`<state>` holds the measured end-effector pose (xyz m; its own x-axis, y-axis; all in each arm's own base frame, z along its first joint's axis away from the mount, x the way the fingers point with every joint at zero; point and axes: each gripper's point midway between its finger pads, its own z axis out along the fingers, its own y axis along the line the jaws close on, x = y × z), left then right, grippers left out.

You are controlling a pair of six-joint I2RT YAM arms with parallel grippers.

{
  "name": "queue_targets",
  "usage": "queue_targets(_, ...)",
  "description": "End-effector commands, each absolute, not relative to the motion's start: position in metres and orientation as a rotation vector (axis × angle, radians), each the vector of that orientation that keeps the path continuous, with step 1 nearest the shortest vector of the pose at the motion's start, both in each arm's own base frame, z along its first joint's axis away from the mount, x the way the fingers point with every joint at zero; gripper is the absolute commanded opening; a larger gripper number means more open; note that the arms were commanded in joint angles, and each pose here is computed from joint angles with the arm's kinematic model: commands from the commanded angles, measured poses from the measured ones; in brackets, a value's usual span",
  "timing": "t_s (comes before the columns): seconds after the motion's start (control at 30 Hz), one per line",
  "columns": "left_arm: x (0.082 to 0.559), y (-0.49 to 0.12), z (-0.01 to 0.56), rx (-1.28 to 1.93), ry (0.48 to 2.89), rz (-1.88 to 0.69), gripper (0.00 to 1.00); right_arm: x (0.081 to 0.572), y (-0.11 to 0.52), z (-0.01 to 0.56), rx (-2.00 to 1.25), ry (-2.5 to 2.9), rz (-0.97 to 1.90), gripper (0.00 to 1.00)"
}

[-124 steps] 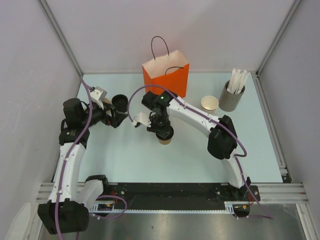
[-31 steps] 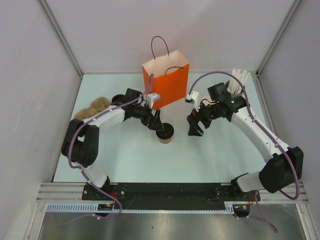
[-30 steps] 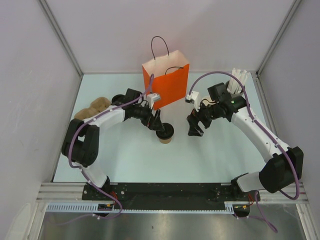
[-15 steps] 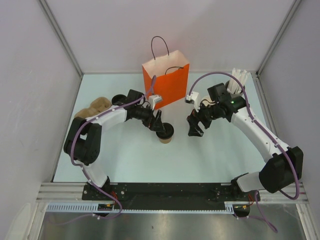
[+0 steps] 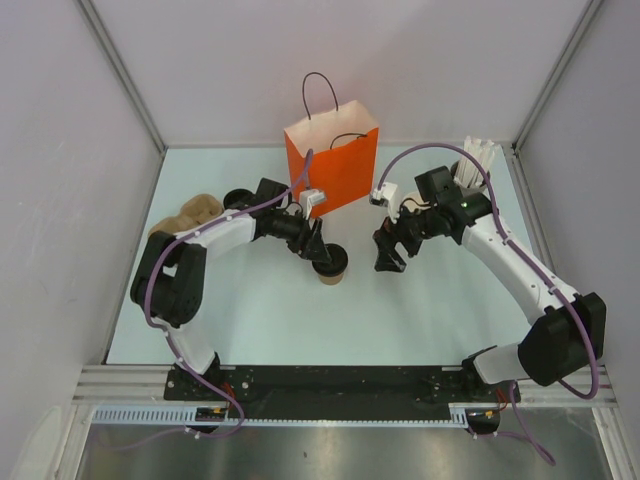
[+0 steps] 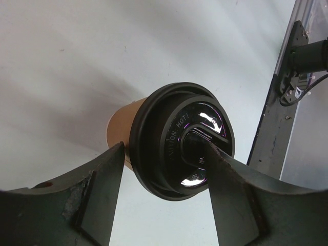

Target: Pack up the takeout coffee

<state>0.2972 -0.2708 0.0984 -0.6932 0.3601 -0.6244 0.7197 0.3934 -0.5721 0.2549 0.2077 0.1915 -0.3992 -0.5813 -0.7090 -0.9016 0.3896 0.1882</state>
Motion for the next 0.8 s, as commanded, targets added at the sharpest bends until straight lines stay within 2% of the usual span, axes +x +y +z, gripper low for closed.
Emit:
queue_targets(0.0, 0.300, -0.267, 0.081, 0.963, 2.282, -1.162, 0.67, 0.267, 0.222, 0.200, -1.186, 2.072, 0.834, 0.95)
queue_targets(0.23, 0.295, -0.264, 0.073, 0.989, 2.287, -1.162, 0.67, 0.294, 0.239, 0.195, -1.022, 2.110, 0.884, 0.88)
queue_targets(0.57, 0.286, -0.266, 0.063, 1.045, 2.276, -1.187, 0.63, 0.318, 0.252, 0.170, -0.898, 2.179, 0.989, 0.66)
queue_targets(0.77, 0.282, -0.266, 0.059, 1.057, 2.279, -1.191, 0.63, 0.325, 0.262, 0.152, -0.845, 2.227, 1.048, 0.57)
